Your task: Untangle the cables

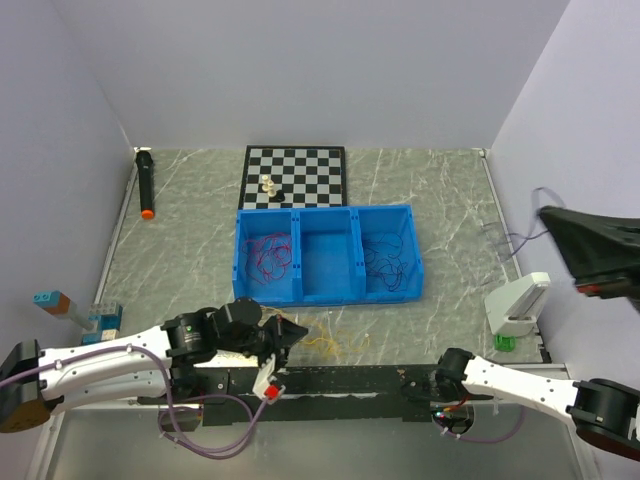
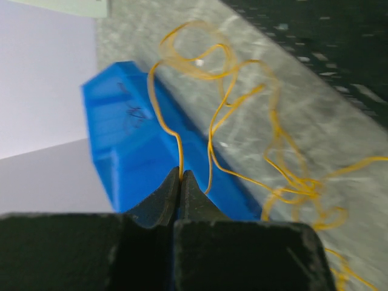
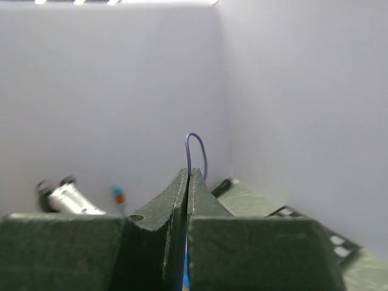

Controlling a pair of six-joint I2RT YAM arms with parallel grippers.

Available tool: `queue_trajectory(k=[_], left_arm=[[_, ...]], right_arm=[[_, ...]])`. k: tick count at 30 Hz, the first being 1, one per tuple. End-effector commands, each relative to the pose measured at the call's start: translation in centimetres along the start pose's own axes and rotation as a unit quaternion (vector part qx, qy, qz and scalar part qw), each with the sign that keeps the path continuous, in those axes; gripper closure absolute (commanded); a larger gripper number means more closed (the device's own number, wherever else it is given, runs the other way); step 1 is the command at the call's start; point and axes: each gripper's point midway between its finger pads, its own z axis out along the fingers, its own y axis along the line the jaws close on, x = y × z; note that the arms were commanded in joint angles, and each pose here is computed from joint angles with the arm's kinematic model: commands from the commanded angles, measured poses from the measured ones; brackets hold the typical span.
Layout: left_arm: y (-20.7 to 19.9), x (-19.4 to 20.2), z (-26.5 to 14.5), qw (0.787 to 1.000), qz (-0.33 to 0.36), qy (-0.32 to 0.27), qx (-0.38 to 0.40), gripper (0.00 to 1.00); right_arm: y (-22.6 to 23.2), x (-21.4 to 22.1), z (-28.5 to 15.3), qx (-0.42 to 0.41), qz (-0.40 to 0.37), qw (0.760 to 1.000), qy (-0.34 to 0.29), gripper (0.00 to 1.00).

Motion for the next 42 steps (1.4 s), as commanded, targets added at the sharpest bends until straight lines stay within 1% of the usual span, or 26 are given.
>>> queue_trajectory(k=[1,3,6,11,14,17,20,24,27,31,37,42], left_arm=[[-3.4,-0.8,-0.9,0.998,-0.027,-0.011,0.052,0.99],[-3.5,-1.0,-1.0,0.998,-0.028,-0.013,0.049,0.99],[-2.8,-1.0,-1.1,0.999,-0.024,-0.012,0.033,0.99],[0.5,-1.0,-1.4,0.998,-0.055,-0.005,-0.010,0.99],[3.8,-1.1,-2.1,0.994,-0.101,-0.003,-0.049,0.99],[6.6,-1.9,-3.2,0.983,-0.160,-0.016,-0.084,0.99],[7.9,-3.2,-4.1,0.976,-0.196,-0.043,-0.088,0.99],[9.0,-4.1,-4.9,0.967,-0.230,-0.059,-0.088,0.99],[9.6,-4.6,-5.4,0.968,-0.225,-0.068,-0.088,0.99],[10.2,-5.0,-6.0,0.969,-0.215,-0.074,-0.093,0.99],[10.9,-5.2,-6.5,0.973,-0.196,-0.074,-0.094,0.99],[12.2,-4.9,-7.1,0.974,-0.187,-0.063,-0.109,0.99]], right_arm=[[-4.1,0.9,-0.5,0.100,-0.068,0.992,0.027,1.00],[-4.4,1.2,-0.1,0.106,-0.074,0.991,0.025,1.00],[-4.9,3.3,1.6,0.118,-0.081,0.988,0.050,1.00],[-6.3,6.2,4.4,0.151,-0.105,0.980,0.072,1.00],[-7.5,8.1,5.9,0.180,-0.131,0.971,0.090,1.00],[-8.7,10.1,7.4,0.205,-0.159,0.960,0.106,1.00],[-9.7,11.5,8.5,0.223,-0.175,0.953,0.109,1.00],[-10.7,13.2,9.5,0.233,-0.175,0.950,0.109,1.00],[-11.7,15.4,9.9,0.237,-0.160,0.950,0.126,1.00],[-14.1,18.3,9.6,0.258,-0.146,0.943,0.149,1.00],[-17.2,22.3,8.9,0.283,-0.130,0.933,0.183,1.00],[-19.1,24.5,8.4,0.298,-0.126,0.925,0.199,1.00]])
